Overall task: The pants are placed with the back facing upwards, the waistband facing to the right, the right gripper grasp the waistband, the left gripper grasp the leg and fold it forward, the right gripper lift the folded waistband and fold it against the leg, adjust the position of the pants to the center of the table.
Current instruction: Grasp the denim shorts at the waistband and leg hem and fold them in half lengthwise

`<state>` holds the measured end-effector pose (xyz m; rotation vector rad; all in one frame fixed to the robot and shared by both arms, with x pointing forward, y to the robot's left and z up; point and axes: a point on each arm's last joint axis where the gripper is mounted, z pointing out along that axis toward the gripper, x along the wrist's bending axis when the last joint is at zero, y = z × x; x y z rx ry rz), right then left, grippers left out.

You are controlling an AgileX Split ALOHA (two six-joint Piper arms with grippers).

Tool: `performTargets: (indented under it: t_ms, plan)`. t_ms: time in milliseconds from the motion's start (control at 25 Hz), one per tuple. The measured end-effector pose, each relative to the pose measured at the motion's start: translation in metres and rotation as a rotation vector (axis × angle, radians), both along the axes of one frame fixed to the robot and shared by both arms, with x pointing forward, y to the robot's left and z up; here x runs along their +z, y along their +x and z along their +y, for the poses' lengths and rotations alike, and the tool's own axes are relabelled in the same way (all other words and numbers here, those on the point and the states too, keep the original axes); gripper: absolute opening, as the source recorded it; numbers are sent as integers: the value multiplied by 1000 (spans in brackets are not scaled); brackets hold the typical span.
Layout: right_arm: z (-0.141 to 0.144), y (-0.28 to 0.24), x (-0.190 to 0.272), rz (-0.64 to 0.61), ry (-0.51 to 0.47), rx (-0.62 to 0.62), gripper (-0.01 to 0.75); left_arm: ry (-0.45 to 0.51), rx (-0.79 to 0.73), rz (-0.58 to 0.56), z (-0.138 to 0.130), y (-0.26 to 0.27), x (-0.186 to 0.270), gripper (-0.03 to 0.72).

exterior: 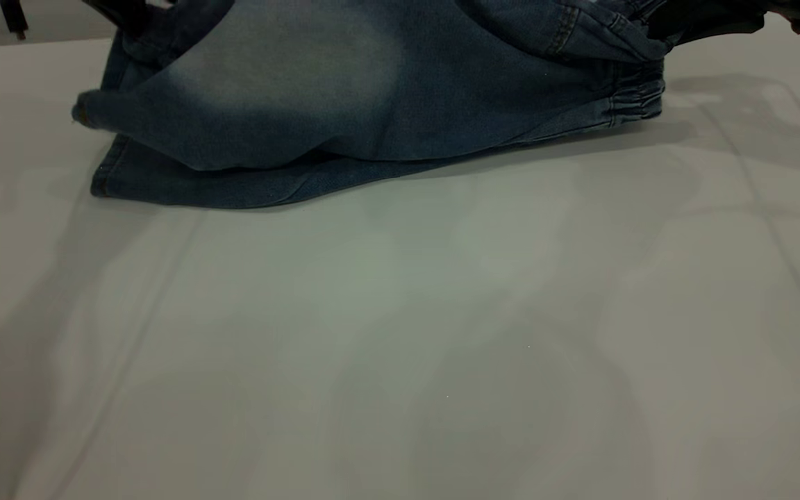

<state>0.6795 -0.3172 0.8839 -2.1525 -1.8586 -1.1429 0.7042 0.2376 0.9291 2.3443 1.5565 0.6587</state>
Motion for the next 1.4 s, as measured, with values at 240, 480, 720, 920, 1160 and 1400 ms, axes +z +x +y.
performTargets:
  t_ms: [240,480,720,920,1160,1400]
  plan:
    - [1,2,2,-21,15,-7,118,0,-1,-2,0,0,0,43]
    - [0,3,2,-27,9,-21,400,14,-9,-6,1,0,1,43]
    - [-2,4,1,-33,-5,-35,601,17,-14,-12,1,1,1,43]
    - [-2,4,1,-33,-4,-36,589,18,-16,-17,1,1,1,43]
    - [-2,4,1,-32,-2,-33,580,59,-40,-24,2,2,2,71]
    - [1,2,2,-17,27,-14,580,68,-43,-21,3,2,2,298]
